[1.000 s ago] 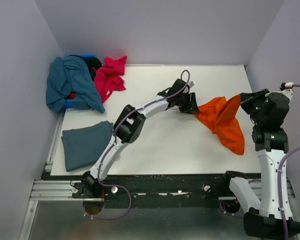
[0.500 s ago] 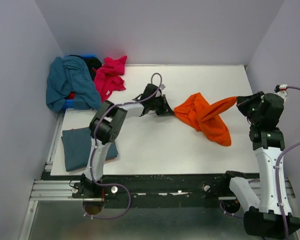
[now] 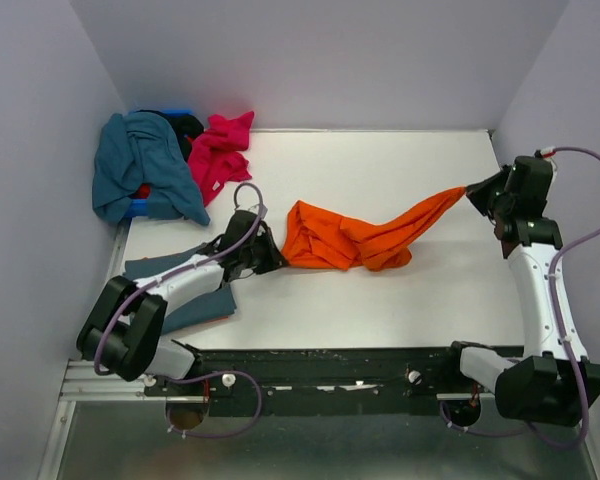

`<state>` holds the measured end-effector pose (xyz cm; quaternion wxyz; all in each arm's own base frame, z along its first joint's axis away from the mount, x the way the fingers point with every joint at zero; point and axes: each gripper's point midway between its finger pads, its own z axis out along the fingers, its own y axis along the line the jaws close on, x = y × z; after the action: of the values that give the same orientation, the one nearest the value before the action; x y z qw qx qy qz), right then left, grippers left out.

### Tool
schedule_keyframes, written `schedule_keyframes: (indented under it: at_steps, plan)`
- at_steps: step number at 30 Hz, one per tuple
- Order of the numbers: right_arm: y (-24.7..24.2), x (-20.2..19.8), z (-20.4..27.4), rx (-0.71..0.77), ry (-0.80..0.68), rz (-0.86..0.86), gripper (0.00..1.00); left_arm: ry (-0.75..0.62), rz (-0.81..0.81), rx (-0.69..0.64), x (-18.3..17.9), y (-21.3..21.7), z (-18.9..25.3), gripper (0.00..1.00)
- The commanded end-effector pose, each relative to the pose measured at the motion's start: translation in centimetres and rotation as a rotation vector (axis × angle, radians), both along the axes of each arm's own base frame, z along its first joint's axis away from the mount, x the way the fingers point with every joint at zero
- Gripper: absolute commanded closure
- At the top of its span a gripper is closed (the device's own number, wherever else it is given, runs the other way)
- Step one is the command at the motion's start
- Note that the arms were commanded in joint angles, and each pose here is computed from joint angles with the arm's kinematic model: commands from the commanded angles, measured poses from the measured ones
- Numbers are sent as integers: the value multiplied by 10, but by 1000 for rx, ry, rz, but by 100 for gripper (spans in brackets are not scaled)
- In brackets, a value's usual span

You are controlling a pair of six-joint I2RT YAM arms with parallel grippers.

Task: Fold and stack the t-shirts
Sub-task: Flatten out the tshirt

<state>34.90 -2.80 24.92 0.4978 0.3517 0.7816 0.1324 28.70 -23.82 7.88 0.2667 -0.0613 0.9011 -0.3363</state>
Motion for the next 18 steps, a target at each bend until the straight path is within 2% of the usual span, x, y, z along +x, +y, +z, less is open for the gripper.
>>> schedule_keyframes:
  at_steps: [1, 5, 6, 7, 8, 9, 11, 14, 18]
  plan:
    - [-15, 14, 52, -64, -75, -33, 99, 56, 87, 161, -31, 45, -25, 100]
    - [-22, 14, 68, -80, -100, -72, 99, 56, 130, 219, -41, 64, -29, 100]
    - [-19, 16, 68, -74, -104, -55, 99, 53, 118, 215, -41, 62, -27, 86]
    - [-16, 18, 64, -66, -103, -37, 99, 49, 112, 215, -38, 60, -24, 63]
    - [-12, 19, 58, -53, -97, -15, 99, 50, 108, 222, -37, 60, -22, 46]
    - [-7, 20, 50, -37, -88, 5, 99, 35, 102, 225, -32, 58, -15, 41]
    - [1, 21, 32, -2, -71, 41, 99, -3, 107, 235, -20, 57, 0, 38]
    - [10, 20, 5, 16, -46, 89, 99, -51, 104, 238, -4, 53, 21, 39]
    - [9, 20, -9, 7, -24, 100, 99, -82, 94, 240, 18, 42, 33, 36]
